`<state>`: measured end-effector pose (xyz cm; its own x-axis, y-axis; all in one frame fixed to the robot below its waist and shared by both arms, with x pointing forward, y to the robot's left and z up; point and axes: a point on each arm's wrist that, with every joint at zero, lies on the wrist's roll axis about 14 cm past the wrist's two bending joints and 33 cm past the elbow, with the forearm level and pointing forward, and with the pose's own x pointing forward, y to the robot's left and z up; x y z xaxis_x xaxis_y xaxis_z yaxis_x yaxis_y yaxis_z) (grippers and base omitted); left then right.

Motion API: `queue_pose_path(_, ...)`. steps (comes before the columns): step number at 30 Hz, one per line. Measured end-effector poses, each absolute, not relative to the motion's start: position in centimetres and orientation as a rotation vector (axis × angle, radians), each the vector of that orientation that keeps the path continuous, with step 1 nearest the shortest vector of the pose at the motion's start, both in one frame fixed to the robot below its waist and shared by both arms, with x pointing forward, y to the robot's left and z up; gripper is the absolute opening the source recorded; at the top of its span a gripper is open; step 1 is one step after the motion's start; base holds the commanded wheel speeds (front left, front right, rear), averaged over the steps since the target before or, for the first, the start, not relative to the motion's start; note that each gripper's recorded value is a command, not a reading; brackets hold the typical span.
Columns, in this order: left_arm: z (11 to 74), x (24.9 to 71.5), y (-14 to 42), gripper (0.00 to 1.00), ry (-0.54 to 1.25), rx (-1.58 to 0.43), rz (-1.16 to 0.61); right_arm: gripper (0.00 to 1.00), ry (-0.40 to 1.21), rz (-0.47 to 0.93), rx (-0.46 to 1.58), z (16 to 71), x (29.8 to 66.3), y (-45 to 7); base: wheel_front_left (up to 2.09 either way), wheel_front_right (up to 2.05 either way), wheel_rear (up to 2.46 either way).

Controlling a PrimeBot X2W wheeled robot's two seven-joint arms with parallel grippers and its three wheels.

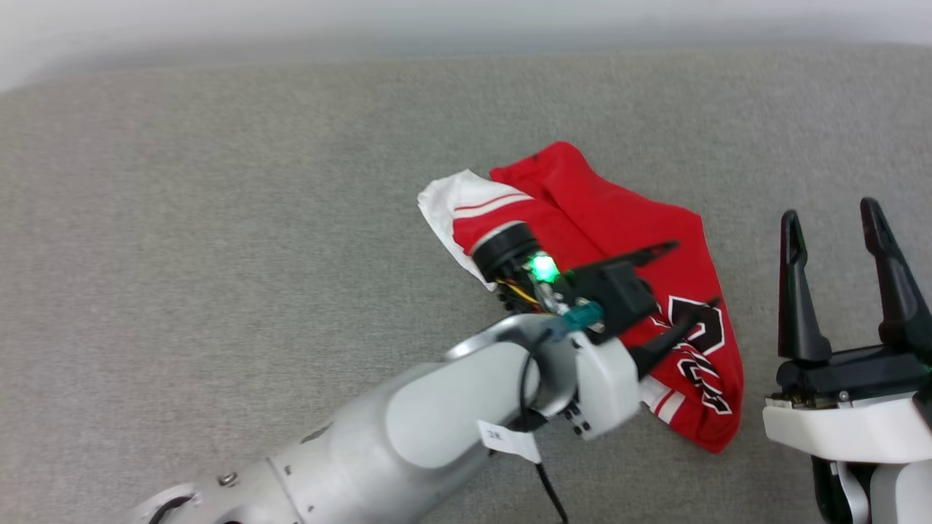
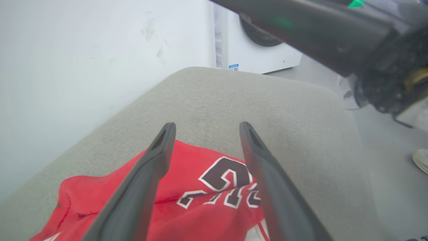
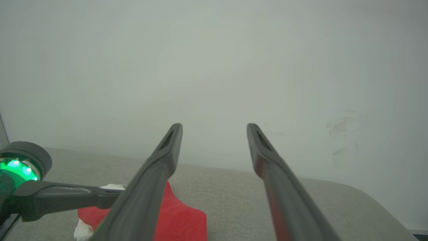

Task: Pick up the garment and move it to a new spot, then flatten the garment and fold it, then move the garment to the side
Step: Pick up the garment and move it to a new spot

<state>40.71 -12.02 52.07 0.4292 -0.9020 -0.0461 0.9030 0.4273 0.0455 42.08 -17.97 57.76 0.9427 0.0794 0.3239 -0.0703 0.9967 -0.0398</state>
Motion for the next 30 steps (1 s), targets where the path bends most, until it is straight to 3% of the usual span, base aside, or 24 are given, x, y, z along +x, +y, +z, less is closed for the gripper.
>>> queue_pose_path(14,57.8,45.1,2.4,1.00,-0.192,0.070,-0.534,1.00,-0.331,0.138,-0.002,58.2,40.0,-15.8,0.00,0.00,0.00)
queue_pose_path(25,57.2,41.9,15.7,1.00,-0.219,0.052,-0.090,1.00,-0.306,0.156,0.011,57.6,38.8,-15.2,0.00,0.00,0.00)
queue_pose_path(30,55.1,39.3,19.4,1.00,-0.175,0.055,0.031,1.00,-0.279,0.140,0.031,56.8,38.2,-15.8,0.00,0.00,0.00)
